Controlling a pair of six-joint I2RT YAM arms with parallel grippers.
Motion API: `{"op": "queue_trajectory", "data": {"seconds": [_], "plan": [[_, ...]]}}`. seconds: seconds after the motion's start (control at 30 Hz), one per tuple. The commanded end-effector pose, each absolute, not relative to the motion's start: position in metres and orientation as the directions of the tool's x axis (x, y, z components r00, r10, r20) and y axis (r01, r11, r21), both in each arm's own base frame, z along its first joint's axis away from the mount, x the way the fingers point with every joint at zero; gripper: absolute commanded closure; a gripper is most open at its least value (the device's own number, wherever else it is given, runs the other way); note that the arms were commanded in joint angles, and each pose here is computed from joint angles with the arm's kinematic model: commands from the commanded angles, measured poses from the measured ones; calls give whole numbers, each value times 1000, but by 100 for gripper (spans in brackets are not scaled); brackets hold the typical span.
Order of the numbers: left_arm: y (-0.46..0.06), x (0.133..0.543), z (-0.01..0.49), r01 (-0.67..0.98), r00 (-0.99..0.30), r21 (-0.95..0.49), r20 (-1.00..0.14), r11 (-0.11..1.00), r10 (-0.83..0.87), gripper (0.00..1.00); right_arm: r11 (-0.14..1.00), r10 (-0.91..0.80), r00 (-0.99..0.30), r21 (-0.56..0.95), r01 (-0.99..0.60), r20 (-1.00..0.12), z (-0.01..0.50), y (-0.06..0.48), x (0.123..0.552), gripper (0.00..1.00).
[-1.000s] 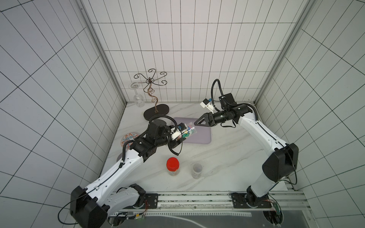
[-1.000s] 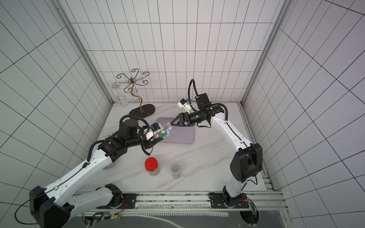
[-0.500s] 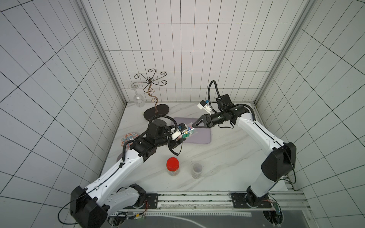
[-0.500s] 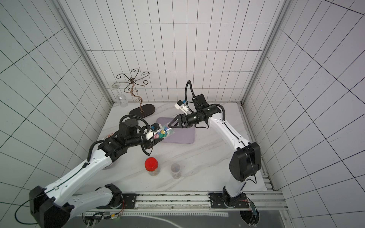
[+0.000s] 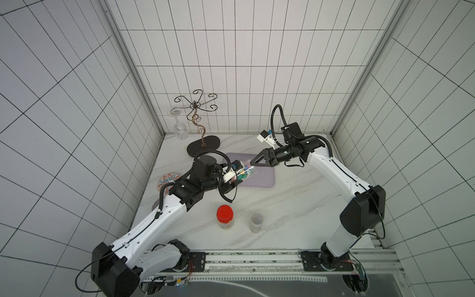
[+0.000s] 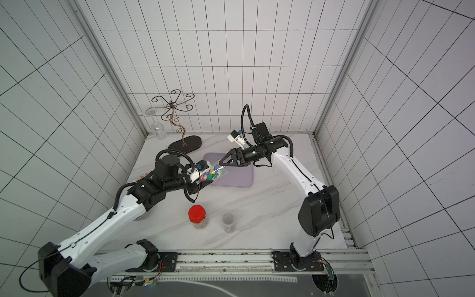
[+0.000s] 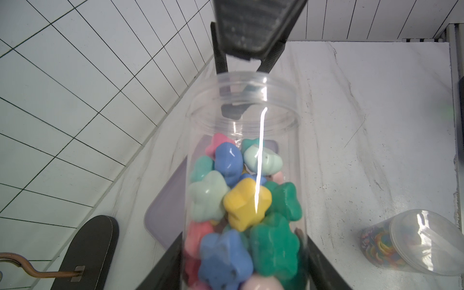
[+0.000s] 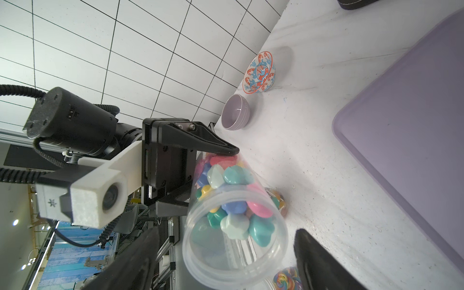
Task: Pour the candies out of the jar
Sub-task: Unscrew the lid from the jar.
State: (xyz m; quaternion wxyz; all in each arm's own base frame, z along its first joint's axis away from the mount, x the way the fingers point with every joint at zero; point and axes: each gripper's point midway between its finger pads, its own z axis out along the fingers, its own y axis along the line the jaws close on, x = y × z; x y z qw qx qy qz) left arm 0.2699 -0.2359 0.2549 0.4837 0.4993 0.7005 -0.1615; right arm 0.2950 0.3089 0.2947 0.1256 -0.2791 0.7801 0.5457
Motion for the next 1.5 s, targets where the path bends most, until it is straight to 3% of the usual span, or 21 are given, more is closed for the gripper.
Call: {"op": "queue_trajectory", "data": {"seconds": [0.0,0.23,0.7,1.2,1.47], "plan": [[-242,271,285,845,42,292,-872,448,488,59,210,-308,-801,784,-584,-514,300,314,292,14],[-242,271,286,845,45,292,-874,448,484,59,240,-311,-810,784,-573,-497,291,314,295,8],[-242,271,286,844,48,294,-874,449,483,59,219,-321,-814,798,-561,-484,289,315,291,16],[-243,271,289,842,50,294,-877,453,477,59,209,-339,-823,816,-539,-456,280,318,284,12],[-243,272,287,843,49,293,-877,451,479,59,209,-342,-823,817,-537,-453,278,318,284,21]]}}
